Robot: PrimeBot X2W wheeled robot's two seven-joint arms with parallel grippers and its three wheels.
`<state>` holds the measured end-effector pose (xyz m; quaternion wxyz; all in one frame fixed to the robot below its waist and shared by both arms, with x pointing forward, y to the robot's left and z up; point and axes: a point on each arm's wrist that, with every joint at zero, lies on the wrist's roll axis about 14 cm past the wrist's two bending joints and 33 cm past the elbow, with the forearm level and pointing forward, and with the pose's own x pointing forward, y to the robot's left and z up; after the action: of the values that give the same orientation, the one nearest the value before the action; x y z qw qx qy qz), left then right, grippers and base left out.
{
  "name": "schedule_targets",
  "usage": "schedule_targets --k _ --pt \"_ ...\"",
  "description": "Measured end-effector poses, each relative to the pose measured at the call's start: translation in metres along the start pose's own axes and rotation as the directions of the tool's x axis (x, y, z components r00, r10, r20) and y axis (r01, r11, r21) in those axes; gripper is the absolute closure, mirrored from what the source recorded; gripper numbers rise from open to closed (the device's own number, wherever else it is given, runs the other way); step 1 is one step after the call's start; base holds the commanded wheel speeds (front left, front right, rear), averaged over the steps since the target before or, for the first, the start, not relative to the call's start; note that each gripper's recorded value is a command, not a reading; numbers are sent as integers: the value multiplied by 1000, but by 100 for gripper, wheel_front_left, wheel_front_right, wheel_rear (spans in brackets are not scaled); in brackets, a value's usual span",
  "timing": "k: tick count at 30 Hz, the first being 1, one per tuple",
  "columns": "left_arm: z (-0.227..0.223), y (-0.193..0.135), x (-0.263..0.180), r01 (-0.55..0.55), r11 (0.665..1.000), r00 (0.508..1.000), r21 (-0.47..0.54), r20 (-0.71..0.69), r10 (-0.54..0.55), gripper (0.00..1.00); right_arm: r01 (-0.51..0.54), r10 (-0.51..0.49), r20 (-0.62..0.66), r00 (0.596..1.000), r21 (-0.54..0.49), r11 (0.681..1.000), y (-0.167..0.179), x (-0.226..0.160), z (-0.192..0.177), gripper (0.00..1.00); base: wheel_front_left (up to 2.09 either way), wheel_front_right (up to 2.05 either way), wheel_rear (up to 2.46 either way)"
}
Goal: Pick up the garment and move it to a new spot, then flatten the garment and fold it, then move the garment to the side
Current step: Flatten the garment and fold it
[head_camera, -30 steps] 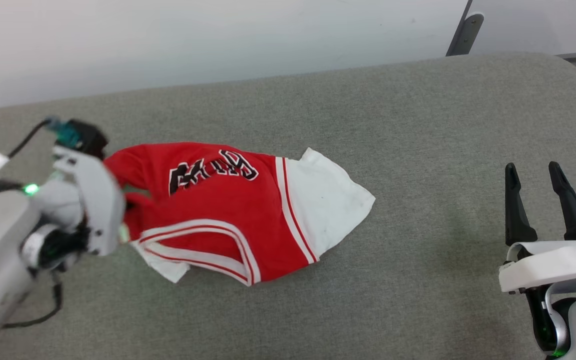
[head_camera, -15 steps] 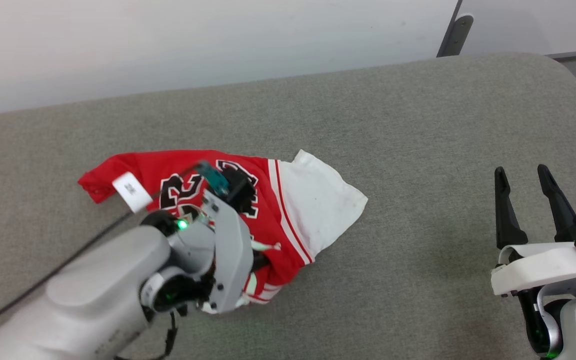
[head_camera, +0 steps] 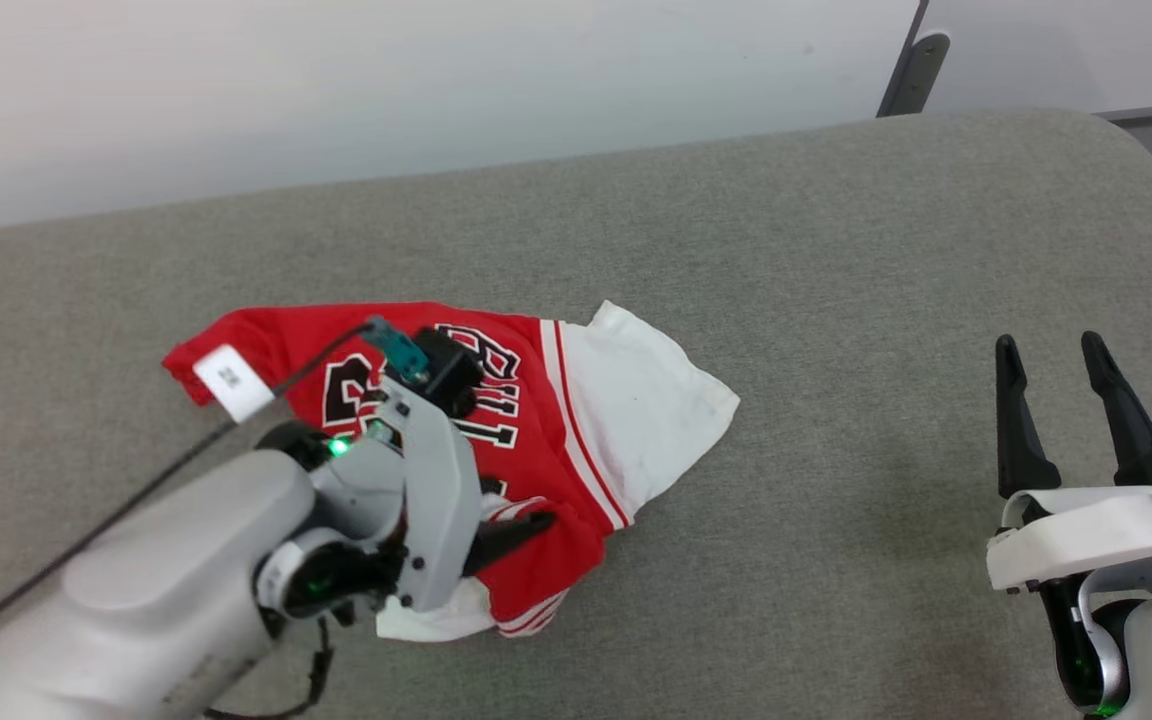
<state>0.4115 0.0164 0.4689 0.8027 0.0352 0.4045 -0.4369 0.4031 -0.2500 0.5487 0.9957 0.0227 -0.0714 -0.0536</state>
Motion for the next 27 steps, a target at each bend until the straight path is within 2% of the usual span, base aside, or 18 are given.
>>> schedule_targets --k 6,13,20,27 --pt "13 25 -28 -95 995 995 12 39 94 0 -5 5 9 1000 5 1000 3 3 1 0 0 0 0" --pt "3 54 -37 -178 984 984 -31 22 179 0 -12 12 8 1000 7 1000 5 7 -2 0 0 0 0" --pt "-40 66 -26 -194 975 976 -109 -120 180 0 -10 10 13 1000 5 1000 4 11 -1 0 0 0 0" --pt "-60 72 -18 -205 966 968 -156 -181 176 0 -2 2 6 1000 0 1000 1 12 -4 0 0 0 0"
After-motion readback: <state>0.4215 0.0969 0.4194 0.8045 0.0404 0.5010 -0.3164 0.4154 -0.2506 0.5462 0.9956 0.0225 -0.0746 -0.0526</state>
